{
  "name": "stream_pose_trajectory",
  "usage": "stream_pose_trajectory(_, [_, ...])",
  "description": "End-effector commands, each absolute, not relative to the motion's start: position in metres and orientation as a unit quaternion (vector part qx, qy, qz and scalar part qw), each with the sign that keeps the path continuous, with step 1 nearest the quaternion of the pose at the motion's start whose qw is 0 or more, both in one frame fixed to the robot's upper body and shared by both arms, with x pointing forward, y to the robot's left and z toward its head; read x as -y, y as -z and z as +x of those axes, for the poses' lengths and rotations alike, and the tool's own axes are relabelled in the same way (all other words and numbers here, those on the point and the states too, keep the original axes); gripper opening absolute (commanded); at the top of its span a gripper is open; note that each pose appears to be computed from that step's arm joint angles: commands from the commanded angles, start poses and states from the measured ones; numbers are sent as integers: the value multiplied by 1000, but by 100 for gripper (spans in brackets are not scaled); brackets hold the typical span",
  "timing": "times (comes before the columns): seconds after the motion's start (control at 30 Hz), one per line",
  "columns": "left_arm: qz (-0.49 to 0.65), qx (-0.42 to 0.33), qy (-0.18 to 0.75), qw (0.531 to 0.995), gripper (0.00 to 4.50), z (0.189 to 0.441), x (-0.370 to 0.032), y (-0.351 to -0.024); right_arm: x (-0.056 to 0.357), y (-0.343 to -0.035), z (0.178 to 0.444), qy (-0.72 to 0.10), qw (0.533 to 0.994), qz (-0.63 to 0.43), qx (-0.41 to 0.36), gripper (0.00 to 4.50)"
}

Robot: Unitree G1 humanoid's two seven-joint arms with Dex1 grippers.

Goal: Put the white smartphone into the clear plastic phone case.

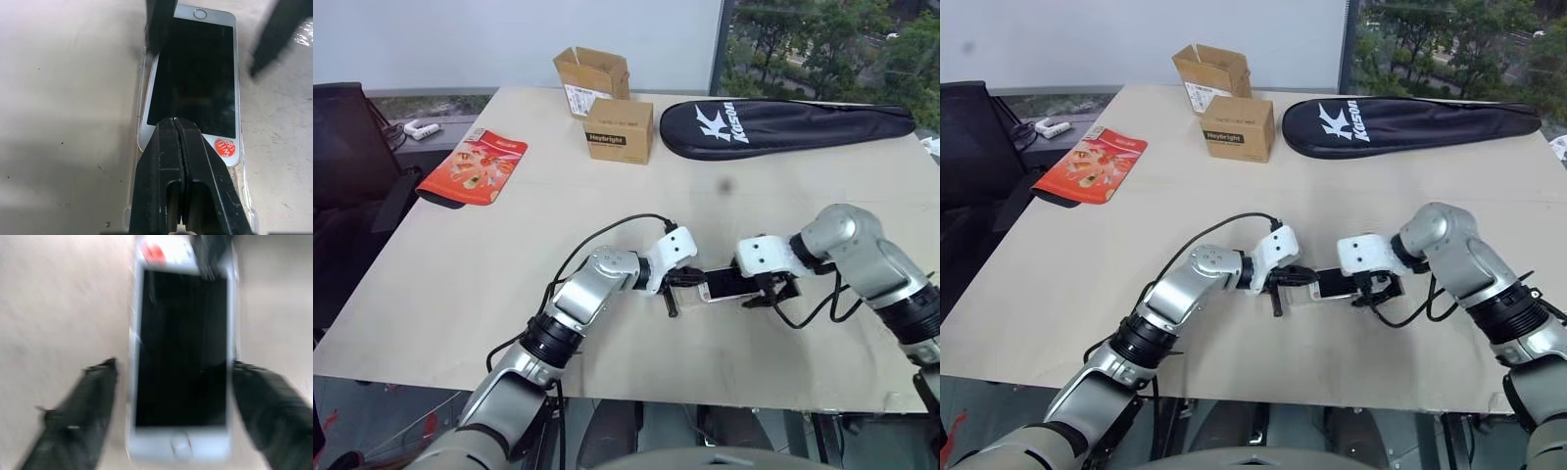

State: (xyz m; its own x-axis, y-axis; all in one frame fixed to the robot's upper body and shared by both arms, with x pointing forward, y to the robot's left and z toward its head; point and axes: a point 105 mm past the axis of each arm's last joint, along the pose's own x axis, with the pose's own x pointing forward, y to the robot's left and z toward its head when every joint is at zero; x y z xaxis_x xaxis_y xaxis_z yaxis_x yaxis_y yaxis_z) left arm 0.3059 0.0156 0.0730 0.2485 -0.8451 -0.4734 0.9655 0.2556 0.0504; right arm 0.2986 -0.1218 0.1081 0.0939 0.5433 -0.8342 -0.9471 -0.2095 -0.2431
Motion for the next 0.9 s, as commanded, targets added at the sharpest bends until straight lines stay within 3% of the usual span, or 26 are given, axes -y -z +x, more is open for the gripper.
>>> stream_pose_trajectory(0.03, [178, -297, 556, 756, 0, 293, -37, -16, 121, -129, 307, -621, 613, -452, -186, 449])
stream_pose_trajectory(0.3, [177, -289, 550, 763, 0, 294, -40, -19, 146, -163, 320, -586, 675, -413, -172, 449])
stream_pose_trajectory(0.43, [119, -206, 574, 783, 0, 296, -25, -61, 179, -163, 326, -544, 696, -421, -207, 449])
stream_pose_trajectory(0.53, [54, -132, 598, 789, 0, 289, -24, -107, 188, -163, 324, -534, 705, -413, -217, 372])
stream_pose_trajectory(0.67, [-25, -100, 620, 777, 0, 274, -54, -156, 197, -158, 317, -522, 713, -405, -233, 193])
stream_pose_trajectory(0.73, [-20, -119, 609, 784, 0, 273, -70, -156, 201, -156, 317, -511, 718, -407, -240, 120])
stream_pose_trajectory(0.8, [0, -158, 590, 792, 0, 275, -84, -140, 207, -150, 316, -503, 714, -415, -252, 14])
stream_pose_trajectory(0.9, [35, -228, 565, 792, 0, 273, -100, -108, 211, -142, 316, -496, 707, -428, -267, 5])
